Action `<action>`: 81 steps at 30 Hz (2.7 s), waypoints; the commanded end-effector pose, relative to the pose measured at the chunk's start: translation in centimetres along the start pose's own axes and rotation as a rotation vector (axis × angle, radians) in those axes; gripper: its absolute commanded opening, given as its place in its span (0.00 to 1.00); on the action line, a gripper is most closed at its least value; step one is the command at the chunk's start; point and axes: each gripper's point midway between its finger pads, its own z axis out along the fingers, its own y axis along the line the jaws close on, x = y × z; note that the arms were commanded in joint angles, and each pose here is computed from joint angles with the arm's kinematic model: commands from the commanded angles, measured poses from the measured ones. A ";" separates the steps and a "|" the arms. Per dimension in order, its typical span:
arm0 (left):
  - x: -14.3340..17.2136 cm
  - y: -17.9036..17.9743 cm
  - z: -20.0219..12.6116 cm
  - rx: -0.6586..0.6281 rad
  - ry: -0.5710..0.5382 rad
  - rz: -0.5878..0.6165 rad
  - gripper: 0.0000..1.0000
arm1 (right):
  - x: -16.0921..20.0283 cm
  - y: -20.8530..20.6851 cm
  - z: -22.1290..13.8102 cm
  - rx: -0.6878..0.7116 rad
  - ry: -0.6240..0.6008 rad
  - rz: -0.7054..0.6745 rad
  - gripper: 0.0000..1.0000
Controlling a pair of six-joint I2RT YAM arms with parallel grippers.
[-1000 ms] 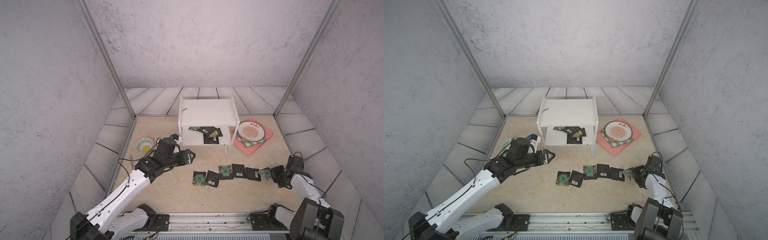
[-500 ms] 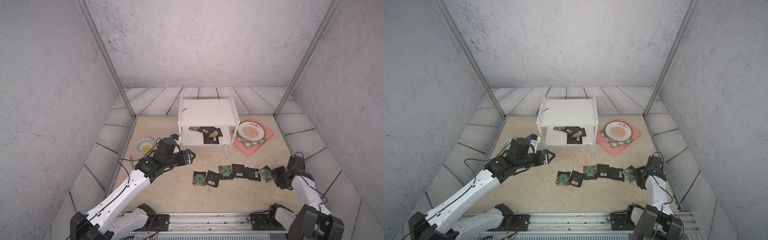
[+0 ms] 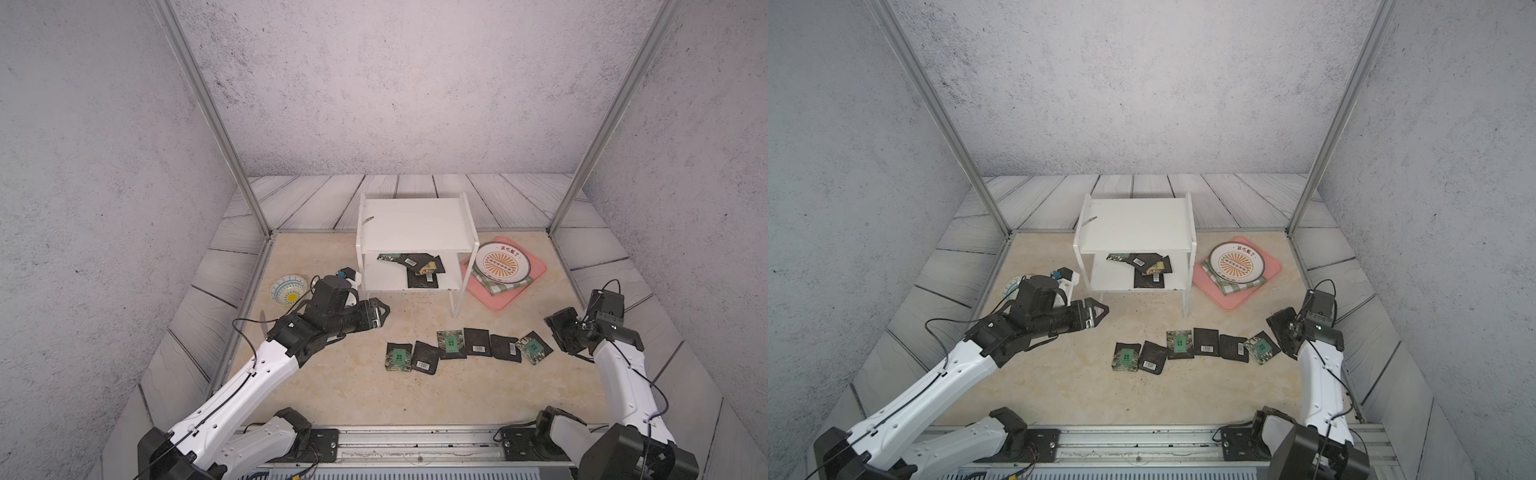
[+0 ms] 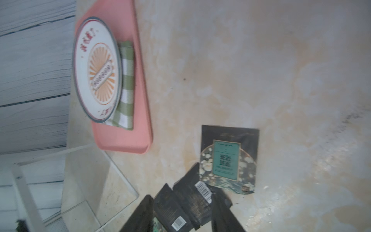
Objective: Remove the tea bags from the shelf
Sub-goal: Place the tea bag at the center of the board, then pick up the tea bag from the shelf.
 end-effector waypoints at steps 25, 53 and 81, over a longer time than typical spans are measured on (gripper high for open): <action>-0.5 0.5 0.9 -0.090 -0.014 -0.039 0.80 | 18.0 17.4 -7.4 -0.571 0.206 -1.205 0.66; 0.3 4.2 0.2 -0.063 0.004 -0.157 0.79 | 26.1 21.6 1.4 -0.697 -0.254 -2.105 0.68; 0.5 4.8 1.3 -0.047 0.022 -0.181 0.78 | 23.7 23.3 5.5 -0.547 -0.373 -2.113 0.66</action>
